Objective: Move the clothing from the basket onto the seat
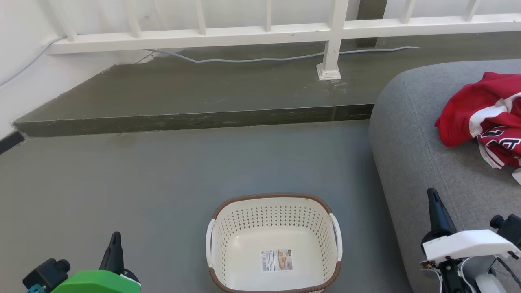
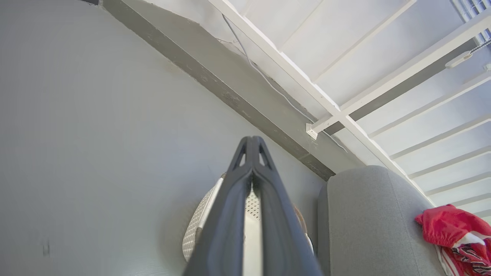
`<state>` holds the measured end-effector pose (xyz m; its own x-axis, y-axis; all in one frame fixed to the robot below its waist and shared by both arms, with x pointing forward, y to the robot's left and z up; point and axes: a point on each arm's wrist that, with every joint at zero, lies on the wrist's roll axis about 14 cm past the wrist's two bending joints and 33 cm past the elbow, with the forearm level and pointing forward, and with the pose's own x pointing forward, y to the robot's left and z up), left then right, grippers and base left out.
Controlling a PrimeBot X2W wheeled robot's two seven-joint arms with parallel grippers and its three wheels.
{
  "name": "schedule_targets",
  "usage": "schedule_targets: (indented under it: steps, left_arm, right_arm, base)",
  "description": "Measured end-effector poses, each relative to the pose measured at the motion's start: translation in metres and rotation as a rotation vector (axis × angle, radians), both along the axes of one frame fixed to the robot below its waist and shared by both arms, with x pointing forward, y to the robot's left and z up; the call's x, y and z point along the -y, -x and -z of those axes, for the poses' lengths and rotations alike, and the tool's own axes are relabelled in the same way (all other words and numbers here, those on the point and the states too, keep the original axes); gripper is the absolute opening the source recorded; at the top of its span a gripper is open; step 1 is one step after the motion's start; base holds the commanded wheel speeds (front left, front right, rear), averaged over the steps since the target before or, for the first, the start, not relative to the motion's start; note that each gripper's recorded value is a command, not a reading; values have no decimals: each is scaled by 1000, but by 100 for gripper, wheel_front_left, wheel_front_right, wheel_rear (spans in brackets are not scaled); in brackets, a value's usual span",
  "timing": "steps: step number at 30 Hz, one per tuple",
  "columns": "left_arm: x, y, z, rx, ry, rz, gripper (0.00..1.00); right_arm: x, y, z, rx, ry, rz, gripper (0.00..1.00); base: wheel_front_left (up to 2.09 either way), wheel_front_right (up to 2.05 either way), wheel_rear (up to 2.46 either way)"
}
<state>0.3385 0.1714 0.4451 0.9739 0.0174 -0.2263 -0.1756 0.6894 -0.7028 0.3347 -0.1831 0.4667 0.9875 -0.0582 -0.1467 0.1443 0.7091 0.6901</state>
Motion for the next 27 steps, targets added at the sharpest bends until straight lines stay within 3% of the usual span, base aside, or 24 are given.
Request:
schedule_targets:
  steps: [27]
  left_arm:
    - [-6,-16,-9,21,364,-42,0]
  right_arm:
    - [9,-18,0,6,-392,37,0]
  base:
    - [0,0,0]
